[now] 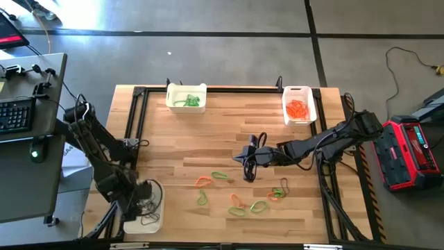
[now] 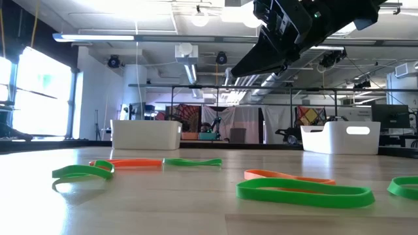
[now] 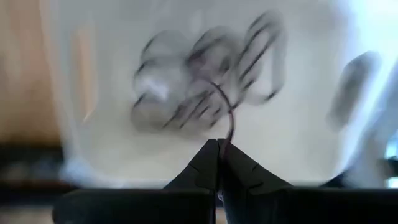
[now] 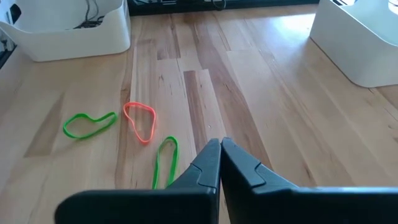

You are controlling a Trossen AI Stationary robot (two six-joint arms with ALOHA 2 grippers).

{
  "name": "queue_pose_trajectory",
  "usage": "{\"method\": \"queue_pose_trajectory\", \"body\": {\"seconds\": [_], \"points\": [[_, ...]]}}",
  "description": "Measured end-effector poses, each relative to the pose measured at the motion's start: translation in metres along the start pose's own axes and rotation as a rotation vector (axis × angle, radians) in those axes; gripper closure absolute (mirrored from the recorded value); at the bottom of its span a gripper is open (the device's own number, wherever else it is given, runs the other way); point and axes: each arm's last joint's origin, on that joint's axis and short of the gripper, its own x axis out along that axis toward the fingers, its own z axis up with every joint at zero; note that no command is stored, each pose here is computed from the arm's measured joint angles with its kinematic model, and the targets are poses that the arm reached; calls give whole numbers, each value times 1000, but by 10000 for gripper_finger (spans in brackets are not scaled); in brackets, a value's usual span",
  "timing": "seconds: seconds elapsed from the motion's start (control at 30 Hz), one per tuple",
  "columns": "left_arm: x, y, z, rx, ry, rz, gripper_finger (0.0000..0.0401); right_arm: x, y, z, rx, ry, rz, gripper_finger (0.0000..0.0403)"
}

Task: Sort rubber bands into baskets
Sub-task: Put the purple rubber band into the bottom white bin, then put the green rubber band into the top left white bin

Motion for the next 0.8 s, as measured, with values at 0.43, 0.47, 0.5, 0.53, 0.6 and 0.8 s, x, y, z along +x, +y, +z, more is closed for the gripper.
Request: {"method": "queue_pose_trajectory", "body": {"seconds": [0.43, 0.47, 0.5, 0.53, 0.6, 0.8], "points": [[28, -14, 29, 11, -84, 35, 307, 0, -1, -4, -17, 42, -18, 367], [29, -14, 30, 5, -84, 36, 296, 0, -2, -5, -21, 49, -27, 356], [29, -15, 30, -1, -85, 34, 286, 0, -2, -6, -25, 58, -39, 343], [29, -15, 30, -5, -87, 31, 278, 0, -2, -7, -26, 65, -48, 330], [28, -14, 31, -16, -99, 27, 263, 0, -3, -8, -27, 78, -53, 302], [14, -12, 32, -34, -225, -8, 243, -1, -4, -12, 5, 112, -59, 232]]}}
